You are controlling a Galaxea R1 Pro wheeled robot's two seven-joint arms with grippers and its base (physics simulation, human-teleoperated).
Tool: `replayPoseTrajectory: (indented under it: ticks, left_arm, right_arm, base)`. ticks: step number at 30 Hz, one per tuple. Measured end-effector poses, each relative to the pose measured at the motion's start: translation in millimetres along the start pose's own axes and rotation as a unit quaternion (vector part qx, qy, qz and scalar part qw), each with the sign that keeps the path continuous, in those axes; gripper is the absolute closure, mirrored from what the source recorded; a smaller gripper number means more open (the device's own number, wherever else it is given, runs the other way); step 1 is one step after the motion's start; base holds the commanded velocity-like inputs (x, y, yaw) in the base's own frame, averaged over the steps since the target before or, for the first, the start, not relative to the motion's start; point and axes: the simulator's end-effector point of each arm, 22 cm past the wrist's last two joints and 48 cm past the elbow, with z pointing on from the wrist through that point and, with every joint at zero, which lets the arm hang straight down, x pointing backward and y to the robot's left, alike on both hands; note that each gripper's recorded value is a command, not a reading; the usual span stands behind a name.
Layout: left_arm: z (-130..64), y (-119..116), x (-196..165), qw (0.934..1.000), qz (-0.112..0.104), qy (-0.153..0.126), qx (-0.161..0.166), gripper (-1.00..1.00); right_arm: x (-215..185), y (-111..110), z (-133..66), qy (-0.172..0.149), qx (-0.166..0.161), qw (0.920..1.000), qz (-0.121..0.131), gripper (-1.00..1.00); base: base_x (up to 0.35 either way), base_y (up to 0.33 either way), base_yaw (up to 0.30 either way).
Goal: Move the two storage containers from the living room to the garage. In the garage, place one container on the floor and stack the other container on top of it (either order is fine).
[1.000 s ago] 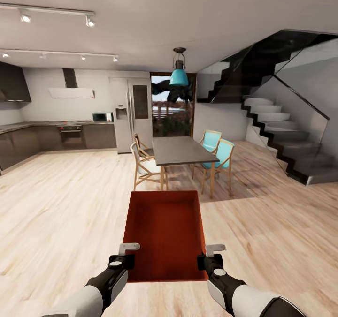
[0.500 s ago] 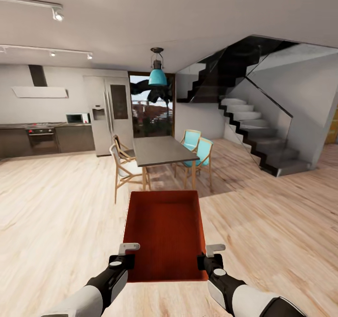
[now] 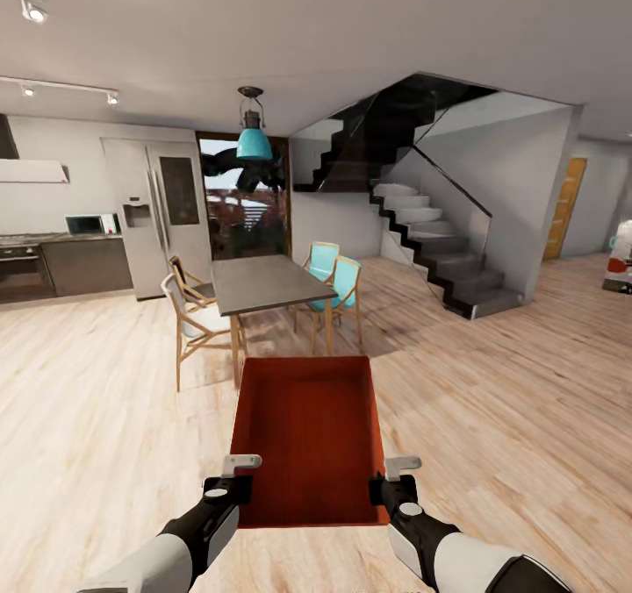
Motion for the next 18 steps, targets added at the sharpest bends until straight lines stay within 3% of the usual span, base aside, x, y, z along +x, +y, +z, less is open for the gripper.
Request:
replayPoseTrajectory:
  ticks: [18]
  left_arm:
    - [0.0,-0.1,-0.1,1.0000,0.000,0.000,0.000,1.00]
  right_arm:
    - [-0.1,-0.1,0.0,0.000,0.000,1.0000,0.000,1.00]
  base:
    - [0.000,0.000,-0.283]
